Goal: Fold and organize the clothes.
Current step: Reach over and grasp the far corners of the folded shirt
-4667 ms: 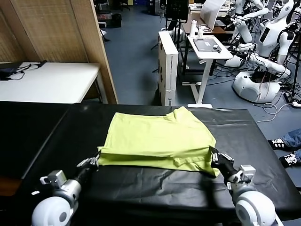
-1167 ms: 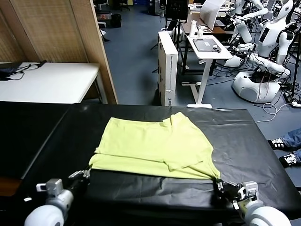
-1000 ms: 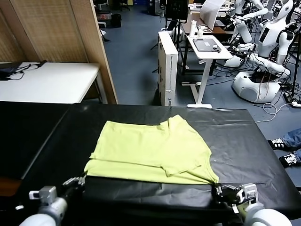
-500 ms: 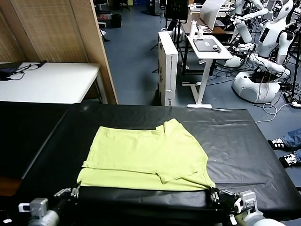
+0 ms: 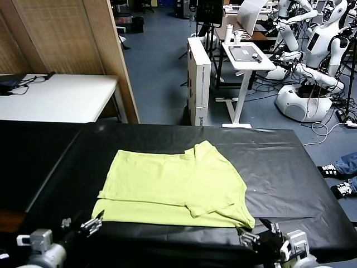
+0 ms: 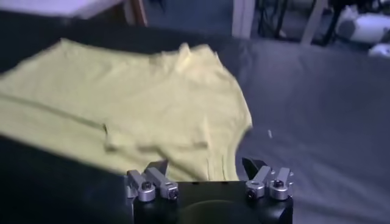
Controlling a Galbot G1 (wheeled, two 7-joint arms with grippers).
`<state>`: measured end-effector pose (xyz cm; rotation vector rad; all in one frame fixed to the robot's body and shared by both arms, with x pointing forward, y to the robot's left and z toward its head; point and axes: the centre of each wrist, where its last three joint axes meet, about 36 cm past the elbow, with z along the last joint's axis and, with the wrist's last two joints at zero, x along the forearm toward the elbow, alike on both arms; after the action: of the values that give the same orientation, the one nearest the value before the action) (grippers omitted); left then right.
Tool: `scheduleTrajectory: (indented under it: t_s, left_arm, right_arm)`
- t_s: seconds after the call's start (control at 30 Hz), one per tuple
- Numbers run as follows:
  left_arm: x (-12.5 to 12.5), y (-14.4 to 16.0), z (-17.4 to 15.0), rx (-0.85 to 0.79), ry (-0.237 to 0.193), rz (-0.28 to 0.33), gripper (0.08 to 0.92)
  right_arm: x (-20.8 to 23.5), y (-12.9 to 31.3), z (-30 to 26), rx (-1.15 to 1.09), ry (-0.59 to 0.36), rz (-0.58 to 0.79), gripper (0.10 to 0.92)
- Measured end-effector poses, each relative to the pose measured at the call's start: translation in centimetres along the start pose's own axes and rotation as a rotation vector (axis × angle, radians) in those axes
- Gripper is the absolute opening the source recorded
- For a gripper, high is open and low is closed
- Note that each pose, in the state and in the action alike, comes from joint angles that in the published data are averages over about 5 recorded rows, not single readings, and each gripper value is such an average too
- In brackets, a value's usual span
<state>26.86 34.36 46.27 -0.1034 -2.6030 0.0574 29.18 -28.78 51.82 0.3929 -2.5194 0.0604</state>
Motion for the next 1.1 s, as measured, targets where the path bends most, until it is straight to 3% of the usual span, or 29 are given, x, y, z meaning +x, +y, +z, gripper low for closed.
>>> scheduleTrajectory:
  t_s: [0.27, 0.4, 0.8, 1.1]
  left_arm:
    - [-4.5, 0.7, -4.3, 0.051, -0.081, 0.077, 0.907]
    - [-7.6, 1.5, -6.7, 0.073, -0.101, 0.089, 0.907]
    - [-17.7, 2.7, -10.9, 0.08, -0.08, 0.087, 0.907]
    - [-22.7, 4.1, -12.0, 0.074, -0.045, 0.058, 0.907]
  right_arm:
    - [-6.1, -4.0, -4.0, -0.016, -0.036, -0.009, 0.907]
    - [-8.9, -5.1, -5.7, -0.022, -0.063, -0.012, 0.907]
    - [-18.1, -7.4, -8.7, -0.042, -0.059, -0.033, 0.907]
    - [-23.3, -8.0, -10.0, -0.051, -0.05, -0.1, 0.907]
